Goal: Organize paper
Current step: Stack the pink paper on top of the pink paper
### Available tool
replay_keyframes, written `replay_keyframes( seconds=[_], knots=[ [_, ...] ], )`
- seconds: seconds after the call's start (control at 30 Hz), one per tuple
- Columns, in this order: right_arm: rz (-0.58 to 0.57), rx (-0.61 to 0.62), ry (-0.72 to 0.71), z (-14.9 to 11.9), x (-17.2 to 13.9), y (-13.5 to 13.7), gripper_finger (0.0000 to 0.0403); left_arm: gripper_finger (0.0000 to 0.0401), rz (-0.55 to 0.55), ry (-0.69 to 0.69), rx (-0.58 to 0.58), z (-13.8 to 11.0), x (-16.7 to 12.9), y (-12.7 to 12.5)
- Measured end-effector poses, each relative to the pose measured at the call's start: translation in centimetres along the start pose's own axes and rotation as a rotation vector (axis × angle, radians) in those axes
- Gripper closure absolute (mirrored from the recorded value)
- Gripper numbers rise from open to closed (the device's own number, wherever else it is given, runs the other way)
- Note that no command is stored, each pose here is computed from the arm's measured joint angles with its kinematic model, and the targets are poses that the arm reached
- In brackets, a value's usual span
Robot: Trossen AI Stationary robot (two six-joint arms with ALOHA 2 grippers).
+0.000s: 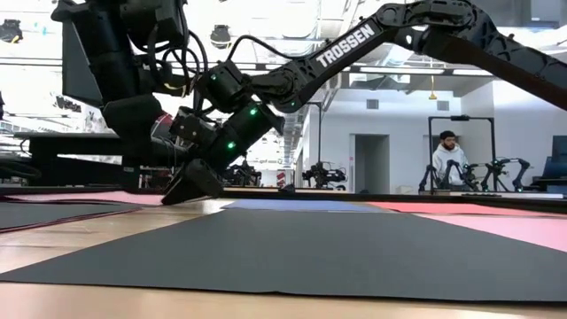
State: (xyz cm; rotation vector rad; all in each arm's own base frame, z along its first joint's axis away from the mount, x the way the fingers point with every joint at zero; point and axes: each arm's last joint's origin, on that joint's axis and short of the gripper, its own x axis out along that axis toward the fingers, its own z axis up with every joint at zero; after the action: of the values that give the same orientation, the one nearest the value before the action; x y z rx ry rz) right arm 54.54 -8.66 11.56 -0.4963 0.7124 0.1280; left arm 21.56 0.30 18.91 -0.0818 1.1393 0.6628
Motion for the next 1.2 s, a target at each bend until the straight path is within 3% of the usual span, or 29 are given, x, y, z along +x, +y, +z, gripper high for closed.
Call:
replay_keyframes(
  seconds=[0.33, 0.83, 1.2],
  knots=[
    [0.019, 0.013, 0.039, -0.2, -0.5, -0.3, 0.017, 0.0401, 0.043, 0.084, -0.025, -2.5, 2.1, 0.6],
    [0.021, 0.013, 0.026, 0.5, -0.9, 0.0, 0.017, 0.0401, -0.081, 0.036, -0.168, -4.8, 5.0, 3.0],
    [0.066, 0.016, 0.1, 0.1, -1.9, -0.3, 0.017, 0.0401, -0.104, 0.03, -0.189, -5.1, 5.4, 3.0]
  ],
)
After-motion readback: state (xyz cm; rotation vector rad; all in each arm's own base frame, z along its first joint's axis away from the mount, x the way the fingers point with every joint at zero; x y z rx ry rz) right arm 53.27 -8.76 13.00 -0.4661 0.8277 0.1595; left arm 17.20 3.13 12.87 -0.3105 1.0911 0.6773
